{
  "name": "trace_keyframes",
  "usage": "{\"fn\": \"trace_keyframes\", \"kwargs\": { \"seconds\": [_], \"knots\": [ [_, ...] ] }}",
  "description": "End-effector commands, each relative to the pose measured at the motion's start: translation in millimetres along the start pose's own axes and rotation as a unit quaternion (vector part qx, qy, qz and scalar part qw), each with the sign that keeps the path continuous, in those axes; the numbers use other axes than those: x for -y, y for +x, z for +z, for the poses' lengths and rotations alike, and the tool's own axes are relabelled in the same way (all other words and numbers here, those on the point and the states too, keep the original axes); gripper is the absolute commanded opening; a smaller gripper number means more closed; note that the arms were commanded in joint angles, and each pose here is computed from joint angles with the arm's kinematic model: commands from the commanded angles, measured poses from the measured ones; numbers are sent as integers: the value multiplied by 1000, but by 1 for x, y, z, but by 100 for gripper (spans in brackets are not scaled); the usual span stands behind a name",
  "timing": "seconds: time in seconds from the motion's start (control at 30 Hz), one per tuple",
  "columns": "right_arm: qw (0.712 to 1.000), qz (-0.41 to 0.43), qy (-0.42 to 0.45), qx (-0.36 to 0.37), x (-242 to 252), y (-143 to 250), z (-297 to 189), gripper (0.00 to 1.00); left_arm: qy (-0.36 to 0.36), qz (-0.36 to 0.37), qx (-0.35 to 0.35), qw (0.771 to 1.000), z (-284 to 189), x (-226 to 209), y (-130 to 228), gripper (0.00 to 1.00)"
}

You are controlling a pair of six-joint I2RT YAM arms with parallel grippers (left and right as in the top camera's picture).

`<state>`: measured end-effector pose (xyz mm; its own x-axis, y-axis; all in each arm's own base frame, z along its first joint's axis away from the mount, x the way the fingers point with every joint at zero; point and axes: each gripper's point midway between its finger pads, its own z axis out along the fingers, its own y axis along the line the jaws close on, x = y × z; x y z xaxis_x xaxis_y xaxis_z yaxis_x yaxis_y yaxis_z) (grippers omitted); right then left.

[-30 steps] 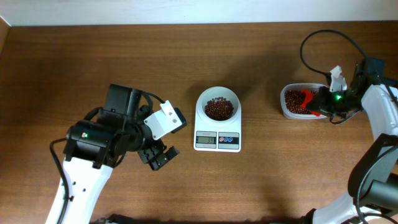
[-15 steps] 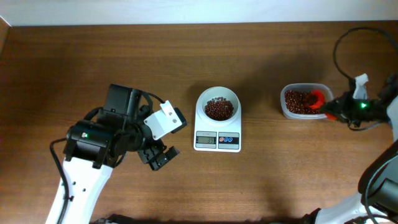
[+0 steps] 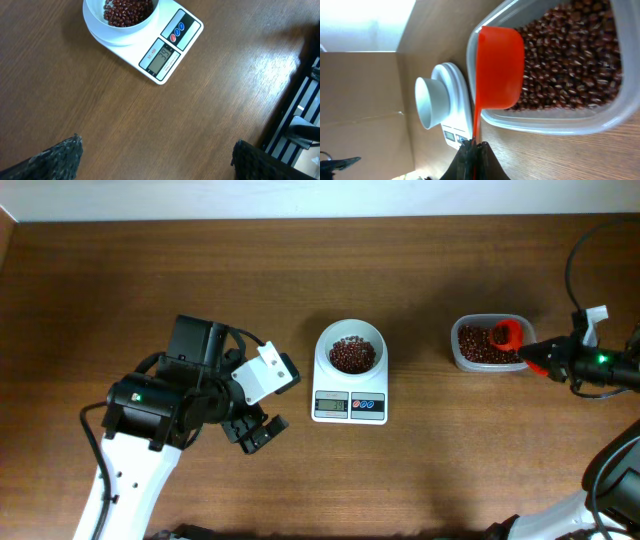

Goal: Scoop and weigh 50g on scale
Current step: 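Scoop a small amount of red beans from the tub, then carry the scoop over the white bowl with the right gripper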

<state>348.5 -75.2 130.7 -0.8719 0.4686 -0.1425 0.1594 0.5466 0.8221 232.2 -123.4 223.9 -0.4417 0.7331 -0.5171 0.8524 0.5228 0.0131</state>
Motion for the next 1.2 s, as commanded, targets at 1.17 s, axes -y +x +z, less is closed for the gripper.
{"fn": "trace_keyframes", "kwargs": {
  "seconds": [1.17],
  "knots": [
    [918, -333, -70, -202, -133, 104, 178, 4, -2, 9, 11, 1000, -5, -1, -6, 99]
  ]
}}
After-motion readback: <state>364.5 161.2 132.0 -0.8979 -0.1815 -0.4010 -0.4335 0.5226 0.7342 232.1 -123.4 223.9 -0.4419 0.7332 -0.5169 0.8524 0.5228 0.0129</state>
